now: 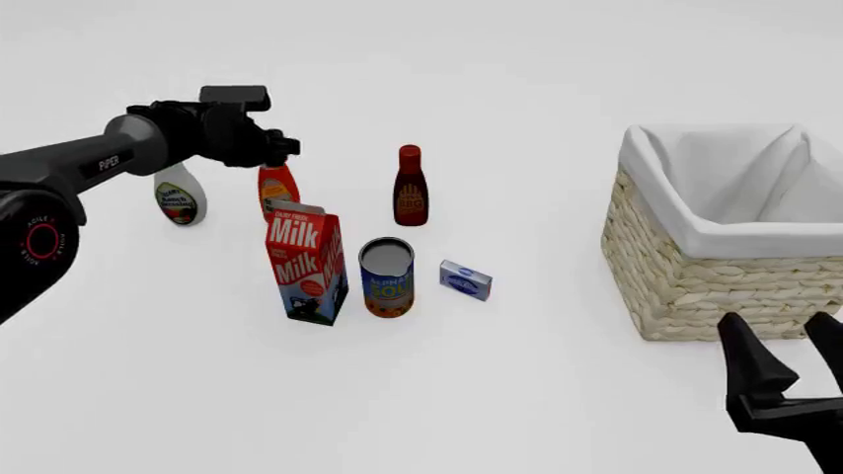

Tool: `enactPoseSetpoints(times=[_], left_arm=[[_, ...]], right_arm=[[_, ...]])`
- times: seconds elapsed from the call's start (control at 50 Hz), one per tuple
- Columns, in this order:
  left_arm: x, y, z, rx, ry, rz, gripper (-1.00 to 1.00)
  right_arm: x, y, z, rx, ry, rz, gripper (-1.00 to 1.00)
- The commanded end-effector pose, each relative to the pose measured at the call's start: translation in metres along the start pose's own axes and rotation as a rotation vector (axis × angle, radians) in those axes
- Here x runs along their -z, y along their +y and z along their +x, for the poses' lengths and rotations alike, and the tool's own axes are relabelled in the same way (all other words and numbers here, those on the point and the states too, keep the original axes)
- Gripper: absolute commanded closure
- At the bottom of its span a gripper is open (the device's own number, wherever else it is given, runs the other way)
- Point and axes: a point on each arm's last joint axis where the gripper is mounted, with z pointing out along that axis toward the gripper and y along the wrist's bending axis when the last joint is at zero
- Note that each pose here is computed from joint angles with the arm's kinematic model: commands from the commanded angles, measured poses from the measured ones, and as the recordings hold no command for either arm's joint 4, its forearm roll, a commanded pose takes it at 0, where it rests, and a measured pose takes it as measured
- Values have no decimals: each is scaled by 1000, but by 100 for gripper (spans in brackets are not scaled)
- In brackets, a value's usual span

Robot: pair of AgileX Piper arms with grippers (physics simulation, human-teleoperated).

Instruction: Pick the ketchup and place it in the basket.

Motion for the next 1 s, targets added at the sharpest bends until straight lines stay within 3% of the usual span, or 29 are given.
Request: enactPoseSetpoints(times=[0.02,0.48,1.0], left_arm=[[1,-2,3,18,1,4,100],[48,6,-26,1,-51,-8,100],[109,14,-45,-3,-109,-24,100]], right_arm=[[-1,0,0,0,1,-1,-100],[4,0,-1,-2,-15,-3,-100],[11,0,-2,8,-37,-4,-100]])
